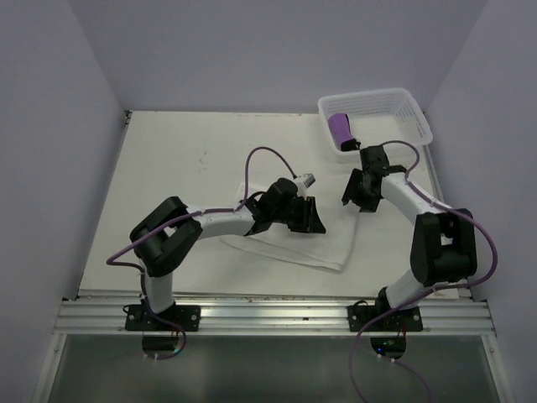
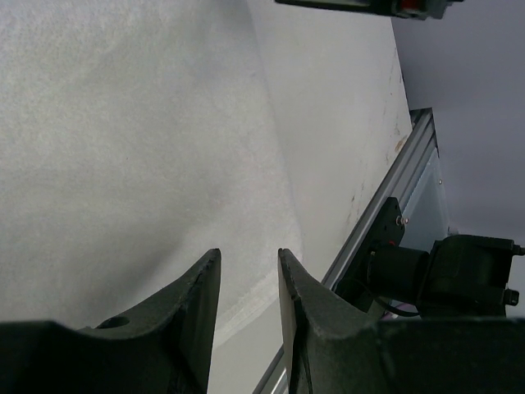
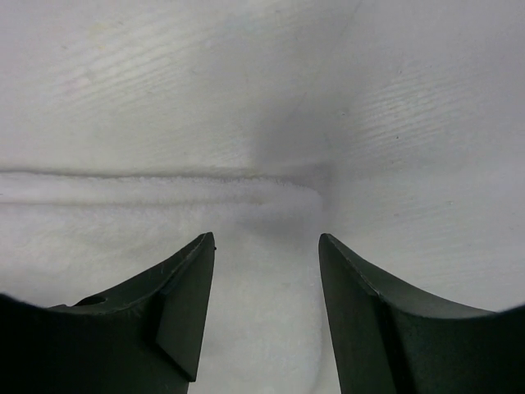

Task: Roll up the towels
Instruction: Roll the towel

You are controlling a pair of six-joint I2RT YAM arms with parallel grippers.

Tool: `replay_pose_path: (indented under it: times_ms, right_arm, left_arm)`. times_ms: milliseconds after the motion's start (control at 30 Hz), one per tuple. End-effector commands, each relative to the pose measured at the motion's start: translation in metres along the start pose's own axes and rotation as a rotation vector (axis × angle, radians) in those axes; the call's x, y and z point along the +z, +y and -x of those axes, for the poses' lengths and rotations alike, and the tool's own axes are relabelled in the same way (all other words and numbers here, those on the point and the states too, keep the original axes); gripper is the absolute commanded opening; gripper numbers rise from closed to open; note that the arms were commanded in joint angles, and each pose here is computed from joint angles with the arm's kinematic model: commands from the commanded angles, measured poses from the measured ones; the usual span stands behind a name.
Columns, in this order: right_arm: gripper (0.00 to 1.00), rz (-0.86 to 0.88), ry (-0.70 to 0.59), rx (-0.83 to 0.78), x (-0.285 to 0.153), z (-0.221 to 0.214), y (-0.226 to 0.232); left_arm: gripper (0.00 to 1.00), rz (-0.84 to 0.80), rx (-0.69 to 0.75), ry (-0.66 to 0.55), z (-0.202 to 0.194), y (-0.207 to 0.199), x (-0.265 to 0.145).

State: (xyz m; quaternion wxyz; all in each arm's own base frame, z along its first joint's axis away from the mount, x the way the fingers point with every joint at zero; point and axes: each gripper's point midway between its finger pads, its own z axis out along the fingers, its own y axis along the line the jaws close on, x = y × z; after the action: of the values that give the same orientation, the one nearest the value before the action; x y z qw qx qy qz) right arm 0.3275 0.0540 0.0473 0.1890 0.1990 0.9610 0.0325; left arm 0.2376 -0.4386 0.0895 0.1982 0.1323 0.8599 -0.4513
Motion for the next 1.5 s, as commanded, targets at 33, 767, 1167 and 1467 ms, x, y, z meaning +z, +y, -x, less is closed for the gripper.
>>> replay_pose_path:
  times_ms: [33,767,1167,1467]
  right_arm:
    - [0.59,0.061,-0.123,-0.022,-0.06,0.027,0.008]
    - [0.56,0.313,0.008,0.078,-0.048,-0.118,-0.01]
    - [0.12,0.296,0.01,0.104,-0.027,-0.134,-0.02]
    - [0.0,0.252,-0.015,0.079,-0.036,-0.124,-0.025]
  left_arm:
    - [0.37,-0.06,0.029,-0.052,0.019,-0.024,-0.003]
    - [0.36,-0.085,0.015,0.005,-0.007,-0.03,0.028]
    - [0.22,0.012,0.0,0.047,-0.035,0.002,0.036]
    - [0.0,0.006,0.015,0.051,-0.036,0.002,0.041]
